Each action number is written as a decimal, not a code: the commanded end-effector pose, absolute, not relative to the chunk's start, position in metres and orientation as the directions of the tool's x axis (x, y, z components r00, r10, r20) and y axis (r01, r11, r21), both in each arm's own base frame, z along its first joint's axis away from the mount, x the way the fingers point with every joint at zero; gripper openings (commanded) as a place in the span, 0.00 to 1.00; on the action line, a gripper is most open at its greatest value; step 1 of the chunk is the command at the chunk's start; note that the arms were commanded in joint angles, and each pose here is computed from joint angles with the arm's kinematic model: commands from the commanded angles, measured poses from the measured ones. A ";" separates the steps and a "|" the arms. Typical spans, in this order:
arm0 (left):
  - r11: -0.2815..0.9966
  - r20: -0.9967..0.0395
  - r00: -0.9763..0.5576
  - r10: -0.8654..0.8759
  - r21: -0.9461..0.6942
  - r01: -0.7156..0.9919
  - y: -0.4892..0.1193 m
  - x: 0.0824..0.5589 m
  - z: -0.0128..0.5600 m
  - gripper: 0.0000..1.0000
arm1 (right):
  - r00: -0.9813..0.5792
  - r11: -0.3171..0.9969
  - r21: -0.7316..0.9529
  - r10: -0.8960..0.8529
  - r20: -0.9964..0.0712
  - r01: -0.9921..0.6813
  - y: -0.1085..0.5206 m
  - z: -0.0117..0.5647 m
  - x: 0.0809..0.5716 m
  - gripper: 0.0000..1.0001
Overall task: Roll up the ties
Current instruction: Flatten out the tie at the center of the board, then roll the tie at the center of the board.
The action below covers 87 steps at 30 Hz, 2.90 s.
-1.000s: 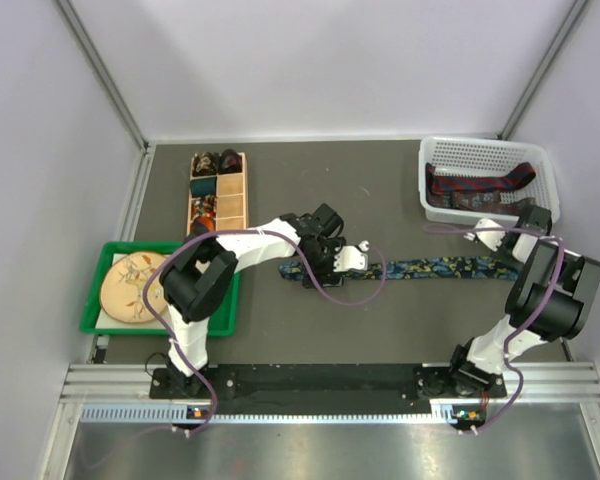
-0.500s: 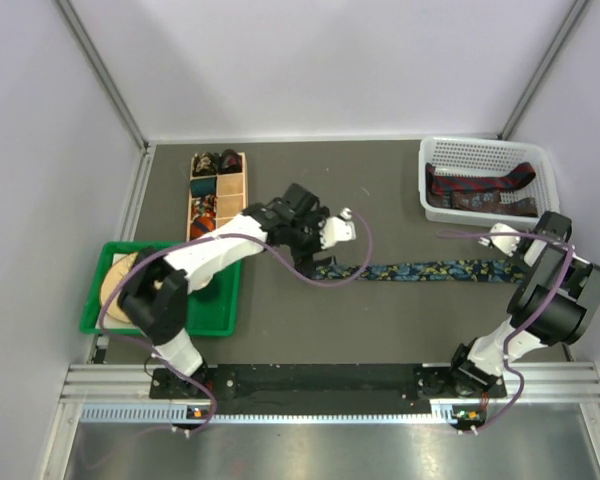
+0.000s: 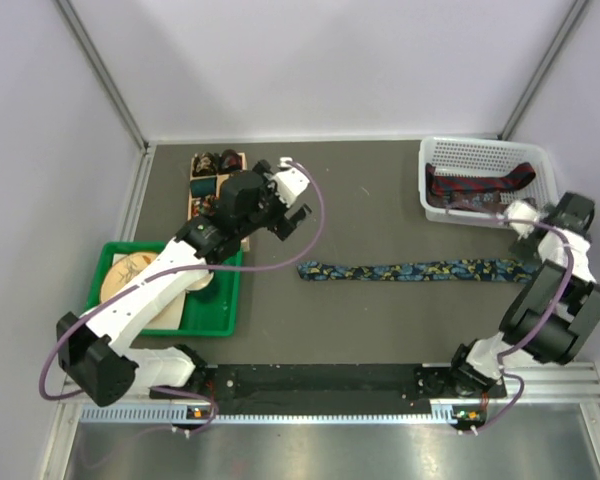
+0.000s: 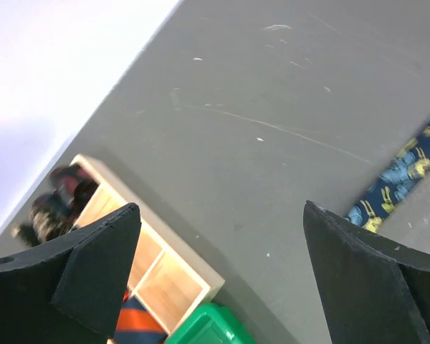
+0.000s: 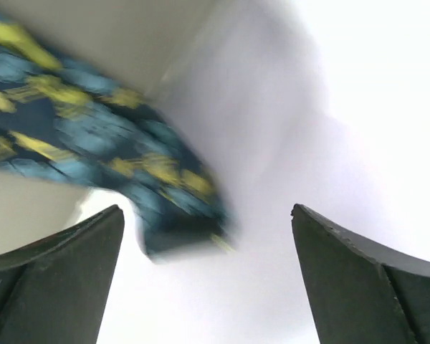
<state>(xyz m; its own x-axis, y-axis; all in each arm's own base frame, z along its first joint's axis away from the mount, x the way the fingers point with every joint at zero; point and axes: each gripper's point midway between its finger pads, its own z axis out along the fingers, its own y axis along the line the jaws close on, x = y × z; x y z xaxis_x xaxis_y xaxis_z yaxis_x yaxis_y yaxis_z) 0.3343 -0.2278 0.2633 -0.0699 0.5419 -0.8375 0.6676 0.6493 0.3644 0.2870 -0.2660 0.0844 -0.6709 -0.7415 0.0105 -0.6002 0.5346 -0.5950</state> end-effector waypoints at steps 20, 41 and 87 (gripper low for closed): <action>0.445 -0.909 -0.028 0.417 0.177 0.878 -0.265 0.283 0.279 0.99 | -0.418 0.722 0.092 -0.286 -0.862 -0.686 0.126 0.276 0.307 0.99; 0.219 -0.759 -0.014 0.651 0.170 0.961 -0.232 0.246 0.102 0.86 | -0.880 0.598 0.670 -0.142 -0.452 -0.441 0.205 0.130 0.268 0.80; 0.004 -0.732 0.062 0.678 0.088 0.996 -0.272 0.279 0.052 0.53 | -0.967 0.681 0.690 -0.129 -0.218 -0.246 0.294 0.022 0.287 0.22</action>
